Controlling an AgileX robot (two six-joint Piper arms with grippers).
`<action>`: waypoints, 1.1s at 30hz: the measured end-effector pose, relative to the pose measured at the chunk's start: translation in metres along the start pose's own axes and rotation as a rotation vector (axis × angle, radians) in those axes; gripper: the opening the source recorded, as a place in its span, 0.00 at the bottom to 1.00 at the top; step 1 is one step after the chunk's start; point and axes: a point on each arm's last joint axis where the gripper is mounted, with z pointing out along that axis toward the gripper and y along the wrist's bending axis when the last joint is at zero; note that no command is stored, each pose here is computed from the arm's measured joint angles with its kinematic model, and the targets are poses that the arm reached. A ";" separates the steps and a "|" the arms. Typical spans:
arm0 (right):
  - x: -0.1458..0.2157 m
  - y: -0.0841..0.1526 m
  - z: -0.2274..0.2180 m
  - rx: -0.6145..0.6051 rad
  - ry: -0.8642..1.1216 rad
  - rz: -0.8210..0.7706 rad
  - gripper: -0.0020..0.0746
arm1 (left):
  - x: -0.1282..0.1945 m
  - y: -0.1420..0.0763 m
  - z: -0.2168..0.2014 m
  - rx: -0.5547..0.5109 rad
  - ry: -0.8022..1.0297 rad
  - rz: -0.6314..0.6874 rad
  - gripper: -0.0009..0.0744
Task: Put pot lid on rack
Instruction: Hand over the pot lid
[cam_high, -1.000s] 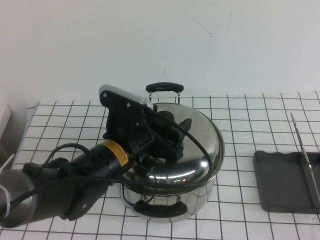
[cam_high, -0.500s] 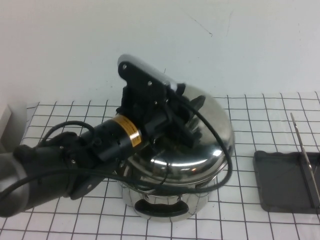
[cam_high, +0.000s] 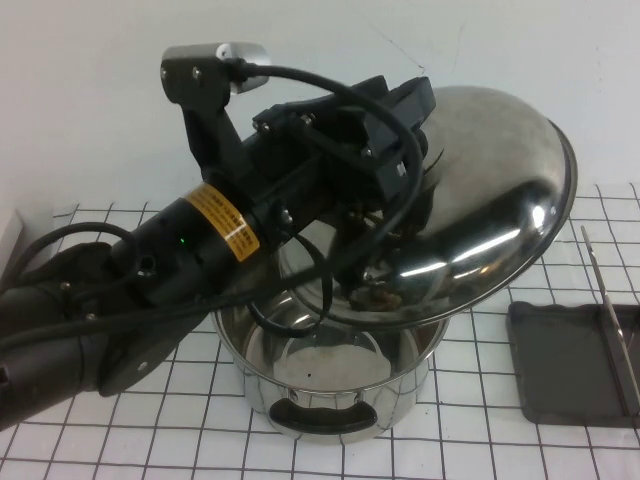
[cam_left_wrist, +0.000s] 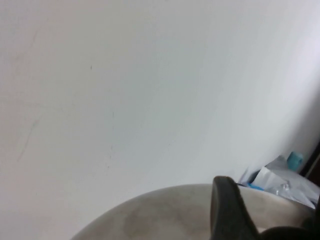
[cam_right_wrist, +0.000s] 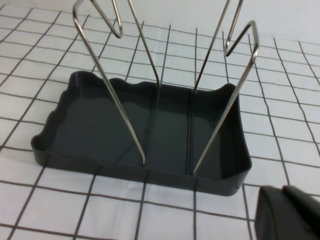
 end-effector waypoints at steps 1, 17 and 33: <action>0.000 0.000 0.000 0.000 0.000 0.000 0.02 | 0.000 0.000 0.000 0.000 0.000 -0.030 0.43; -0.002 0.003 0.000 -0.034 -0.020 0.137 0.02 | 0.029 0.017 0.018 0.159 -0.094 -0.433 0.43; -0.027 0.017 -0.006 -0.357 -0.149 1.217 0.02 | 0.061 0.048 0.042 0.097 -0.069 -0.691 0.43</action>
